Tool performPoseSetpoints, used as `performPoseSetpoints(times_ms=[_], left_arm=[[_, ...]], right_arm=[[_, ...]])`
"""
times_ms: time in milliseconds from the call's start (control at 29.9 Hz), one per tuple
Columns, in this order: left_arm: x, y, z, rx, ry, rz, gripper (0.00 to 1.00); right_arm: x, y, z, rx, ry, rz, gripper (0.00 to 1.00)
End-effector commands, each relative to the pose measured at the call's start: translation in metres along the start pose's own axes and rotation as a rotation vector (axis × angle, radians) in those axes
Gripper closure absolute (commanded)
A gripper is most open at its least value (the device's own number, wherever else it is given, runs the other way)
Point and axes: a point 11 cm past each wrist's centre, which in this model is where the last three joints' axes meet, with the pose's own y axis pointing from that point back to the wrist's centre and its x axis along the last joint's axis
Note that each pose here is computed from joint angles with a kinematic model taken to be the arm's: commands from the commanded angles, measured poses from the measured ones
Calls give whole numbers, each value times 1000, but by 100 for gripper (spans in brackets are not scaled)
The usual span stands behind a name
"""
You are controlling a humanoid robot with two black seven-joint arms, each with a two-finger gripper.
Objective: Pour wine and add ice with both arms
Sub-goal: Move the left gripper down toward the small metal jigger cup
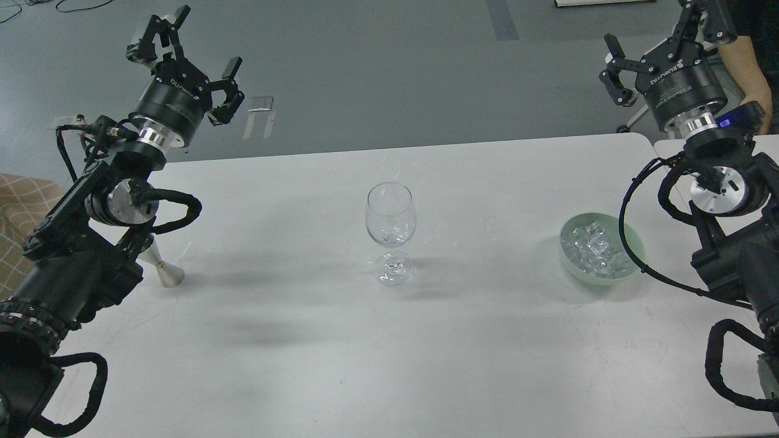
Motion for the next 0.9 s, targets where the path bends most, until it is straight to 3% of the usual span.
performPoseSetpoints(times_ms=[0,869], left_arm=[[0,0,2,-6,0,0,2],[17,6,16,1,-38,26,2]], right_arm=[[0,-1,-1,2,1,-1,0],[2,0,5,-36,29,32,0]])
